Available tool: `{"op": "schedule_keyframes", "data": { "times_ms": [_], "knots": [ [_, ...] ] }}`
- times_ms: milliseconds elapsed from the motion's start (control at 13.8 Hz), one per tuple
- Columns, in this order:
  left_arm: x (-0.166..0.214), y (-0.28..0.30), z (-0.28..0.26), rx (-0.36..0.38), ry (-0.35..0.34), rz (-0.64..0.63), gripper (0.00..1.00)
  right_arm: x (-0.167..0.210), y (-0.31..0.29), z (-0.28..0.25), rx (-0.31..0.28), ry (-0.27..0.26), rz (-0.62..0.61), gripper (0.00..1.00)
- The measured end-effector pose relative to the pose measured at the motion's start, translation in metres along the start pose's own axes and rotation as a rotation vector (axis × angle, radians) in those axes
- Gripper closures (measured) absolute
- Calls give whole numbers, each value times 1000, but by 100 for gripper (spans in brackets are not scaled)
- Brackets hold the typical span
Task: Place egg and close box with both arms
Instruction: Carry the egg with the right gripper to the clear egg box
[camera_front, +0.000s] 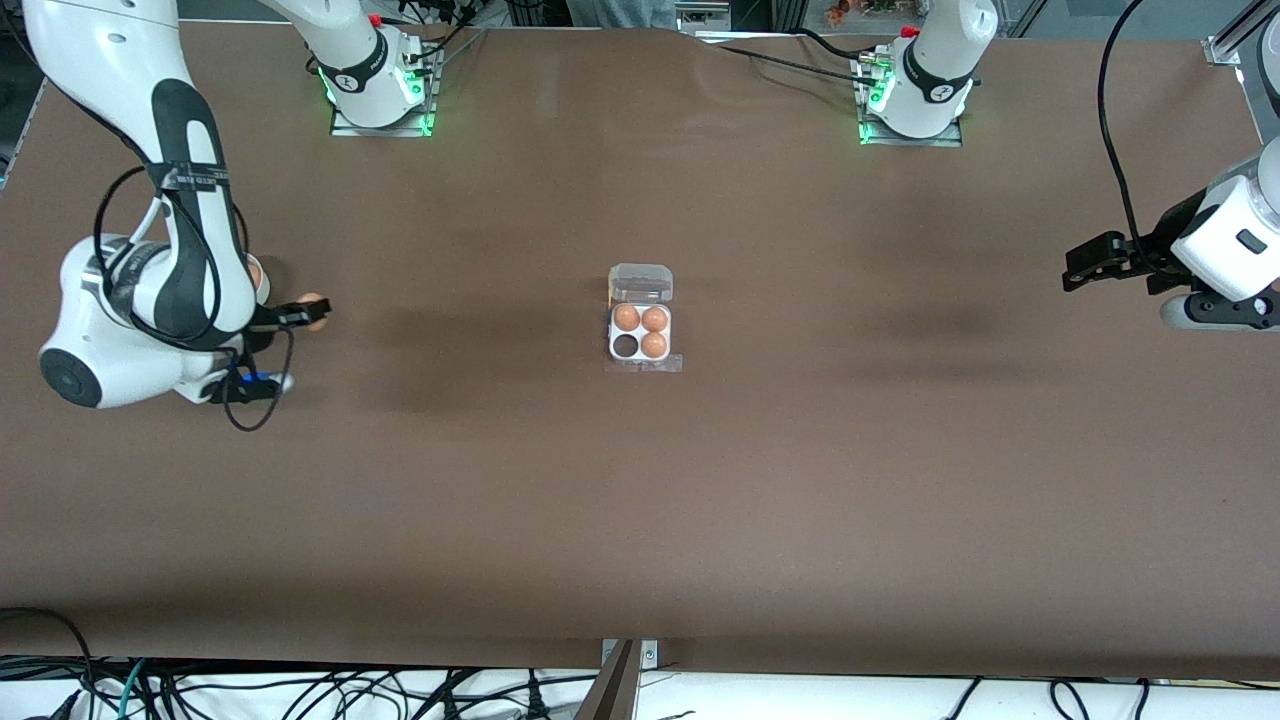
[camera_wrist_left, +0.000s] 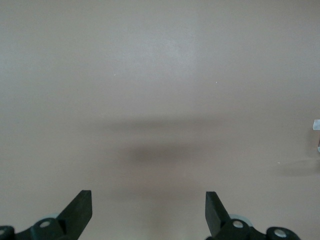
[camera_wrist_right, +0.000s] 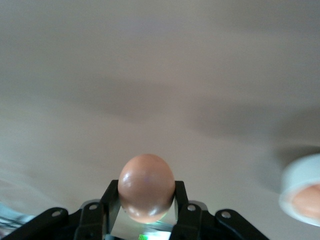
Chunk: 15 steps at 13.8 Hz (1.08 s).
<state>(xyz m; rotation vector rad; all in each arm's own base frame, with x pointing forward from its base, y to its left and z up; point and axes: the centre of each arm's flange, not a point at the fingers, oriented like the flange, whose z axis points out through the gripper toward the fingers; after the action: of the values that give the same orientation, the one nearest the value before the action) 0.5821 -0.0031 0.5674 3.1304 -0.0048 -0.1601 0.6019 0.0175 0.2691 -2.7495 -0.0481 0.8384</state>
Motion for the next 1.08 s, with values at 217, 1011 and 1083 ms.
{"op": "schedule_keyframes", "data": {
  "times_ms": [217,1011,1083],
  "knots": [
    [0,0,0,0,0,0,0,21,-53,14,145,-4,109,52],
    [1,1,-12,0,28,1,0,69,-164,76,809,-234,427,52],
    [1,0,-11,0,26,1,0,71,-173,85,839,-260,440,52]
  ]
}}
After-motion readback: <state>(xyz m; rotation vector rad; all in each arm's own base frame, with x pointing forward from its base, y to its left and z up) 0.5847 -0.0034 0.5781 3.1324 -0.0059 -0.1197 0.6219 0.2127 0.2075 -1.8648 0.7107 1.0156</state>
